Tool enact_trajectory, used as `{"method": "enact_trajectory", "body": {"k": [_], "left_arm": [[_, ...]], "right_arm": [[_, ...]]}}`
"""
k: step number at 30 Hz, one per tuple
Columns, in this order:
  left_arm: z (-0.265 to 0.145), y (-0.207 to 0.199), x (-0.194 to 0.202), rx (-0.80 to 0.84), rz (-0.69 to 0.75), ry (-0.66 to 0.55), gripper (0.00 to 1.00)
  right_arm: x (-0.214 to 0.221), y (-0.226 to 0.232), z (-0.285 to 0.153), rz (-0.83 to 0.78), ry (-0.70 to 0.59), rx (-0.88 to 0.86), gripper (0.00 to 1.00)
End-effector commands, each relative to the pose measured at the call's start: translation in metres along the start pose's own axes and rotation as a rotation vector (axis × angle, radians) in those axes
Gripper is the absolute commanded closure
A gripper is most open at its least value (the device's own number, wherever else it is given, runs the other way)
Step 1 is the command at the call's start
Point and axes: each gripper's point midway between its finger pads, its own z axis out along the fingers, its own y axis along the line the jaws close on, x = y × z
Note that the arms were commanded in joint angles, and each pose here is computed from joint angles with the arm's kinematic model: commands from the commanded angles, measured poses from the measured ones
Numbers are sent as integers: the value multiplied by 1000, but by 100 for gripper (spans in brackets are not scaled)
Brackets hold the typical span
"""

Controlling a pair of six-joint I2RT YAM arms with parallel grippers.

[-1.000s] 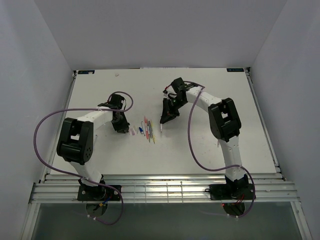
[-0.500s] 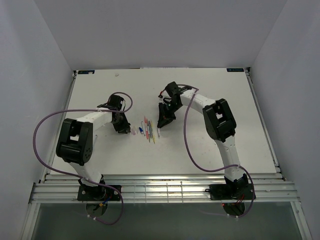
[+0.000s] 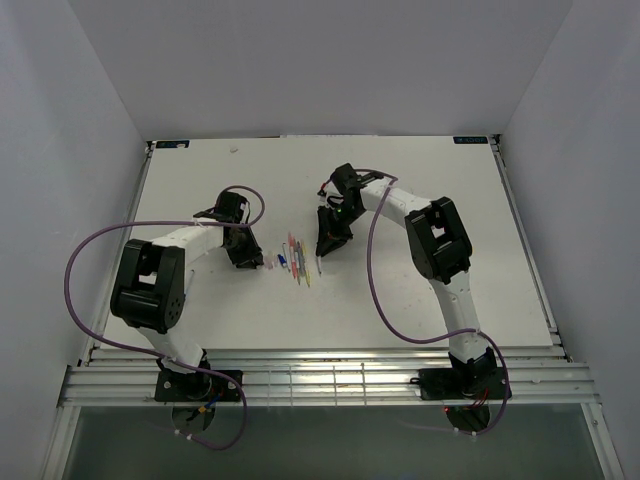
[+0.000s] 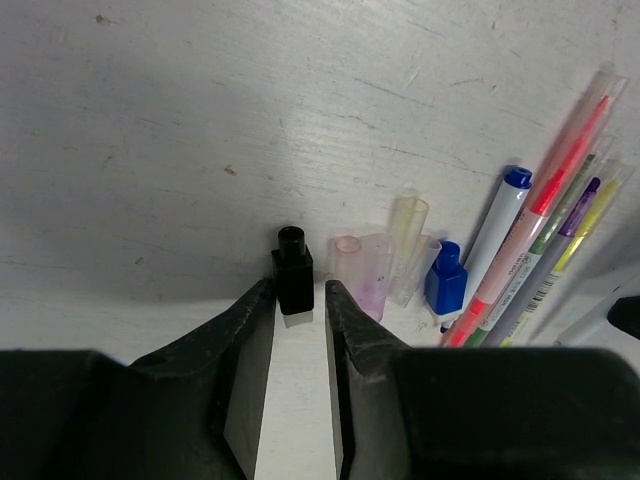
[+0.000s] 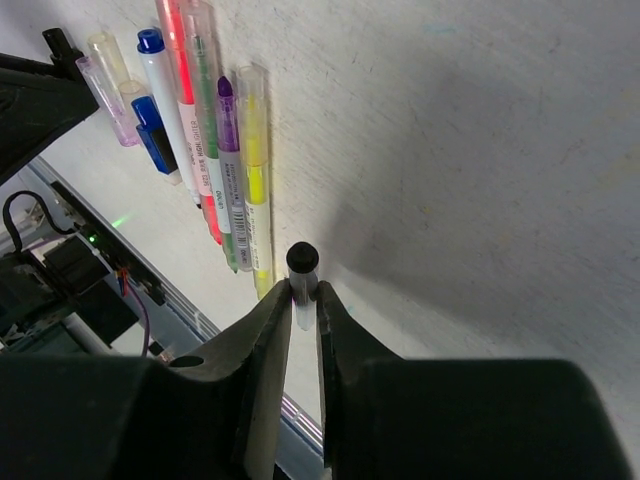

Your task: Open the pen caps

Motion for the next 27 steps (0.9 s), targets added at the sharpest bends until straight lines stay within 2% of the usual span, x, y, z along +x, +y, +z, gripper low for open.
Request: {"method": "enact_trajectory", "body": {"k": [1, 6, 11, 12, 17, 21, 24, 25, 27], "left_arm": [[0, 19, 20, -65, 6, 56, 61], [-7, 17, 17, -60, -7, 38, 60], [-17, 16, 17, -53, -19, 22, 57], [-21, 14, 16, -45, -20, 13, 56], [-37, 9, 13, -17, -43, -16, 55], [-58, -11, 10, 81, -57, -33, 54], [-76, -24, 4, 149, -41, -64, 54], [-82, -30, 3, 176, -33, -68, 54], [-95, -37, -1, 216, -22, -94, 54]], "right_arm": [[-10, 12, -7, -38, -22, -9, 78], [-16, 19, -11, -52, -30, -23, 76], [-13, 18, -9, -46, -18, -32, 71], [-14, 18, -11, -47, -23, -24, 68], [-19, 22, -23, -64, -58, 8, 67], [-31, 23, -61, -47, -160, 51, 67], [-36, 8, -101, 14, -236, 62, 65], [-33, -18, -113, 89, -249, 86, 65], [-27, -40, -142, 151, -306, 131, 63]]}}
